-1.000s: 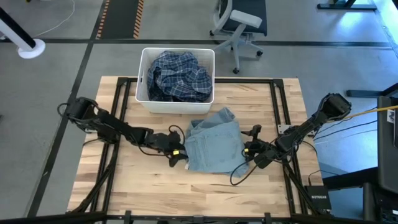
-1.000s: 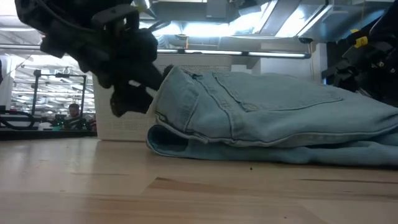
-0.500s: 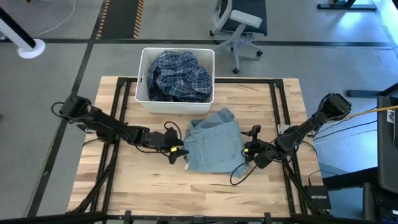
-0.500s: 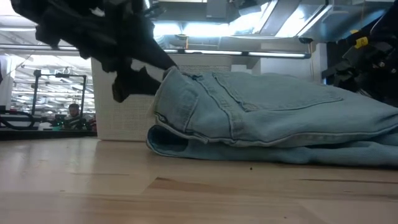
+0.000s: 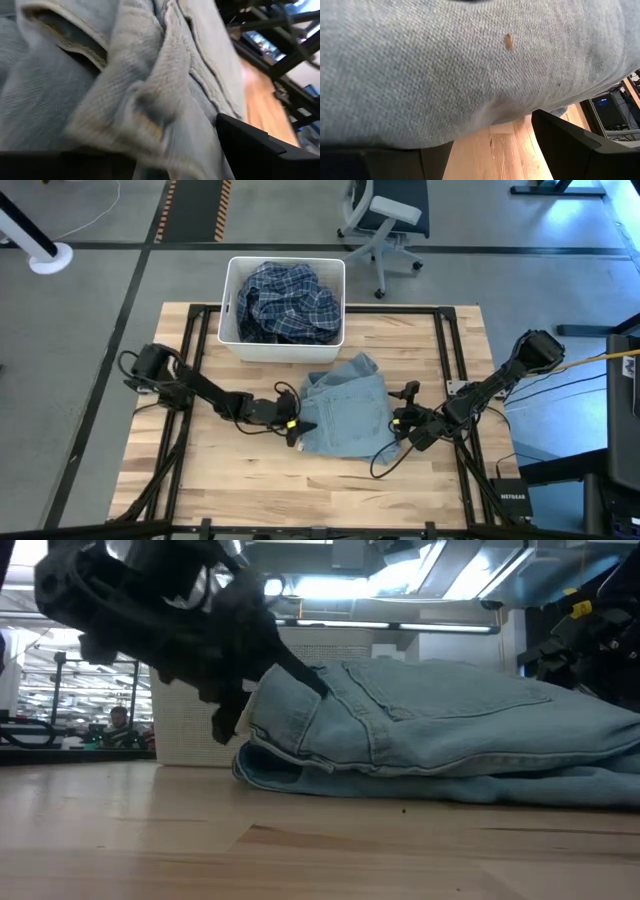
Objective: Sort clothes
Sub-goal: Put the blue pants into the white bin
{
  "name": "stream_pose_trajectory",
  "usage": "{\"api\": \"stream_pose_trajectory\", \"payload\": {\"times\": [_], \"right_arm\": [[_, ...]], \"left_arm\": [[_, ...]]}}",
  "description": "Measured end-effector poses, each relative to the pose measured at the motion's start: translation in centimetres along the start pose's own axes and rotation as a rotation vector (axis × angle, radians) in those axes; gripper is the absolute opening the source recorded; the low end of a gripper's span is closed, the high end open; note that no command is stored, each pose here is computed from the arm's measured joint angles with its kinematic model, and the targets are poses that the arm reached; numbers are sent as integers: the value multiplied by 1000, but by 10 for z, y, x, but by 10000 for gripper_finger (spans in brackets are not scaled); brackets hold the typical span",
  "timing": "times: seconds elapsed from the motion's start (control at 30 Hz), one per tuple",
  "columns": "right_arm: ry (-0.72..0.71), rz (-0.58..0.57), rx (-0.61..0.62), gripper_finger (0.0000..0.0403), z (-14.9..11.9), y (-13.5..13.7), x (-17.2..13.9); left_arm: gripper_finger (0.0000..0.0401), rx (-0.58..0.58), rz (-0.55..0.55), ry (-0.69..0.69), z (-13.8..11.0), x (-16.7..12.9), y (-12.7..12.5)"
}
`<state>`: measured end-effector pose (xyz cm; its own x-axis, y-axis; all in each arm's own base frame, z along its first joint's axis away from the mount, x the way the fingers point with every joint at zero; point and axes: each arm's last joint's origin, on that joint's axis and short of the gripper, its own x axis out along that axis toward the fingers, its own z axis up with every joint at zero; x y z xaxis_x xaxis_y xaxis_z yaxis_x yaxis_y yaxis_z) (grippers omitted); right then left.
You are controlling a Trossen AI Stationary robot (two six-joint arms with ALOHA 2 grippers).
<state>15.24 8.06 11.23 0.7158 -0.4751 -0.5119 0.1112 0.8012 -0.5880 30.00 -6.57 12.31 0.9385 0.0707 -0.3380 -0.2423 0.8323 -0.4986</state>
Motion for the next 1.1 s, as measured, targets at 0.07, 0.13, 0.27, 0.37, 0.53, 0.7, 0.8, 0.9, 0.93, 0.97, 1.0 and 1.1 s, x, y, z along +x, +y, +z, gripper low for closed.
{"api": "stream_pose_trajectory", "payload": {"times": [0.07,0.13,0.27,0.37,0.53,0.7,0.8,0.9,0.93,0.97,1.0,1.1], "right_arm": [[0,0,-1,275,0,0,0],[0,0,-1,275,0,0,0],[1,0,-2,275,0,0,0],[1,0,-3,275,0,0,0],[1,0,-3,275,0,0,0],[1,-1,-3,275,0,0,0],[1,-1,-2,275,0,0,0],[0,-1,-1,275,0,0,0],[0,-1,-1,275,0,0,0],[1,-1,-2,275,0,0,0],[0,-2,-1,275,0,0,0],[0,-2,-1,275,0,0,0]], "left_arm": [[245,19,12,5,-2,8,1],[245,40,22,5,-2,16,1],[245,113,36,-1,0,29,2],[245,177,34,-8,3,34,0],[245,284,26,-18,7,36,-3],[245,293,37,-21,7,36,-3],[244,304,33,-16,7,36,-3],[233,323,31,-15,7,36,-3],[227,323,31,-16,7,36,-3],[219,323,30,-16,7,36,-3],[210,324,30,-15,7,36,-3],[181,333,29,-16,7,36,-3]]}}
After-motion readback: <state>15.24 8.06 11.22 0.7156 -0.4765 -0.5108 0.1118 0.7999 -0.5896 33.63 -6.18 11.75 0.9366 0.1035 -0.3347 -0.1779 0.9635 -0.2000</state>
